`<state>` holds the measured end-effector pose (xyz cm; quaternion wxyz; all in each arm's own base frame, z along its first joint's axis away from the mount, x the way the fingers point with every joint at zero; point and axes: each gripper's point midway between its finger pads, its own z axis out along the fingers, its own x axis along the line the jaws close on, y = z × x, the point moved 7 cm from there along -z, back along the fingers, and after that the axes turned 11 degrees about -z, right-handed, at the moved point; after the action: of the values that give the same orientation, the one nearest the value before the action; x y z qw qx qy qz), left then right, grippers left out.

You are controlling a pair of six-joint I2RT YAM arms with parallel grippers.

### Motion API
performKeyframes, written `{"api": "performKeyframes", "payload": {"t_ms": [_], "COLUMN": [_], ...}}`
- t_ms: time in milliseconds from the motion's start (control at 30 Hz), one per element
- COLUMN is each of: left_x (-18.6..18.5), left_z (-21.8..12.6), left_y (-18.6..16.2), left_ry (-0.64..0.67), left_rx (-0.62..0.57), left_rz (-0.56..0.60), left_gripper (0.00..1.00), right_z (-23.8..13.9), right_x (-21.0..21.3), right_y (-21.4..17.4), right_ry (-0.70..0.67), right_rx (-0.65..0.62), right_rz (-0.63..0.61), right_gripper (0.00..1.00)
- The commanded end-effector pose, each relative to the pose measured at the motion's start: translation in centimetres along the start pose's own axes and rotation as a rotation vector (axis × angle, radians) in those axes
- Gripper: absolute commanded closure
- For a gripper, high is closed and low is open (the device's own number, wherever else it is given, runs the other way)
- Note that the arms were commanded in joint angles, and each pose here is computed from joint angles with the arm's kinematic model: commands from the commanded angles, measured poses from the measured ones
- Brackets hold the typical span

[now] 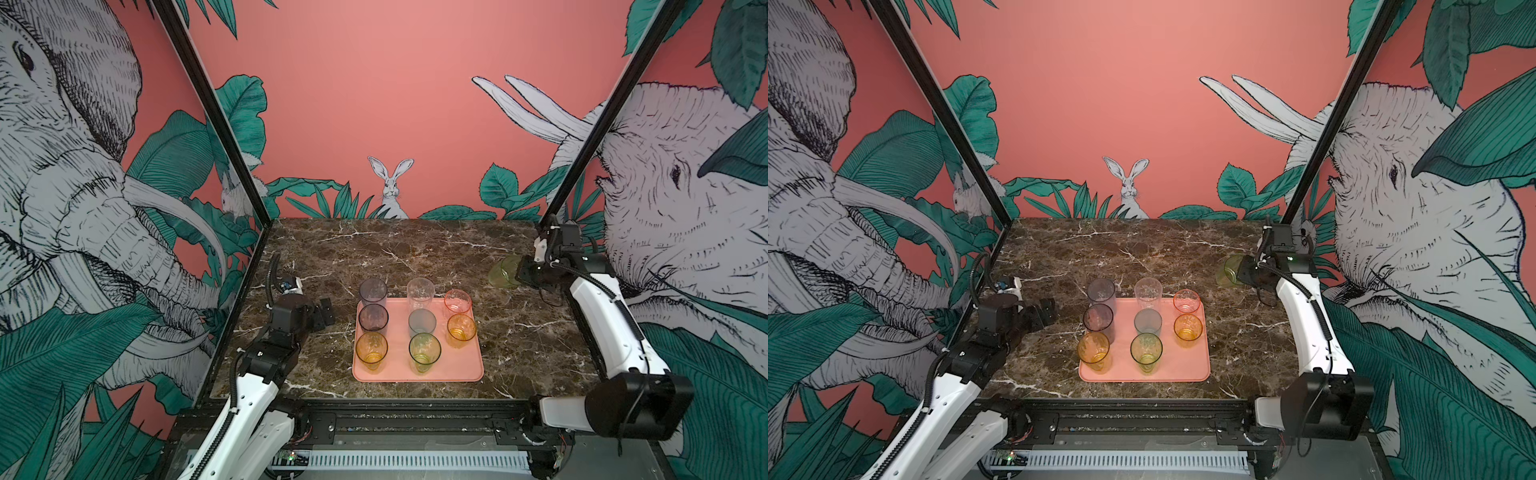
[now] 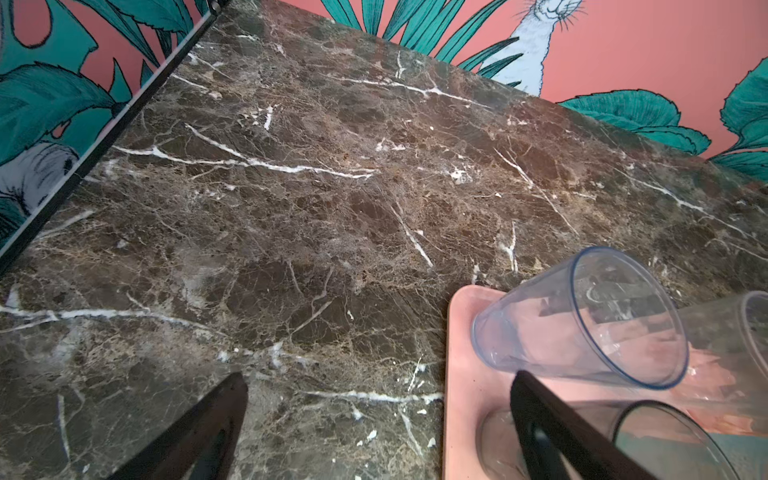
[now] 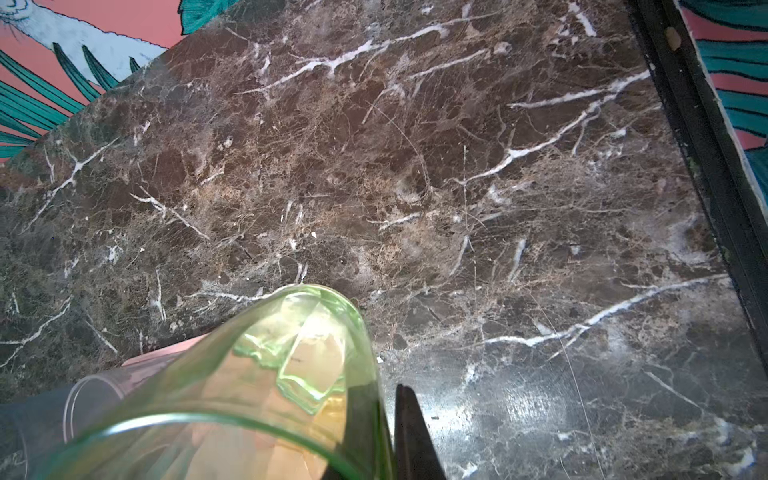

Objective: Place the glasses into the tray
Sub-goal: 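Lift the light green cup with the right gripper and carry it toward the tray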

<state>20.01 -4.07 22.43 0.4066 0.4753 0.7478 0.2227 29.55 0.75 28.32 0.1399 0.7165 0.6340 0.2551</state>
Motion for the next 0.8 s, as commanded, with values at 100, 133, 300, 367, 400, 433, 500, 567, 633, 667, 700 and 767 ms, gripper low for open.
{"api": "performKeyframes", "payload": {"t_ms": [100,133,300,367,400,433,500,567,633,667,700,767], "left_x": [0.4,0.5,0.6,0.5,0.6,0.6,0.6,0.7,0.8,0.8,0.8,0.8], "left_z": [-0.5,-0.5,-0.8,-1.0,-1.0,-1.1,-1.2,-1.2,-1.3,-1.3,-1.4,-1.5], "left_y": [-0.7,-0.8,-0.7,-0.7,-0.7,-0.6,-0.7,-0.8,-0.9,-0.9,-0.9,-0.9], "left_ry": [-0.006,-0.007,-0.011,-0.015,-0.014,-0.012,-0.01,-0.01,-0.012,-0.016,-0.016,-0.019], "left_rx": [0.028,0.028,0.014,0.012,0.013,0.012,0.014,0.013,0.012,0.009,0.008,0.008], "left_rz": [-0.014,-0.014,-0.019,-0.016,-0.015,-0.016,-0.014,-0.015,-0.019,-0.02,-0.022,-0.025], "left_gripper": [0.01,0.01,0.01,0.01,0.01,0.01,0.01,0.01,0.01,0.01,0.01,0.01], "right_z": [-3.5,-3.8,-6.5,-7.5,-7.8,-8.2,-8.9,-9.6,-10.1,-10.4,-10.6,-11.0], "right_x": [0.9,0.9,1.4,1.7,1.7,1.8,2.1,2.4,2.6,2.7,2.8,2.8], "right_y": [-1.4,-1.6,-2.8,-3.1,-3.4,-3.6,-4.1,-4.7,-5.1,-5.4,-5.6,-6.2], "right_ry": [0.018,0.016,0.024,0.025,0.023,0.024,0.031,0.039,0.044,0.047,0.048,0.048], "right_rx": [-0.005,-0.002,-0.025,-0.033,-0.029,-0.029,-0.026,-0.028,-0.034,-0.036,-0.035,-0.029], "right_rz": [-0.041,-0.043,-0.061,-0.07,-0.073,-0.076,-0.082,-0.091,-0.099,-0.105,-0.108,-0.118], "right_gripper": [1.0,1.0,1.0,1.0,1.0,1.0,1.0,1.0,1.0,1.0,1.0,1.0]}}
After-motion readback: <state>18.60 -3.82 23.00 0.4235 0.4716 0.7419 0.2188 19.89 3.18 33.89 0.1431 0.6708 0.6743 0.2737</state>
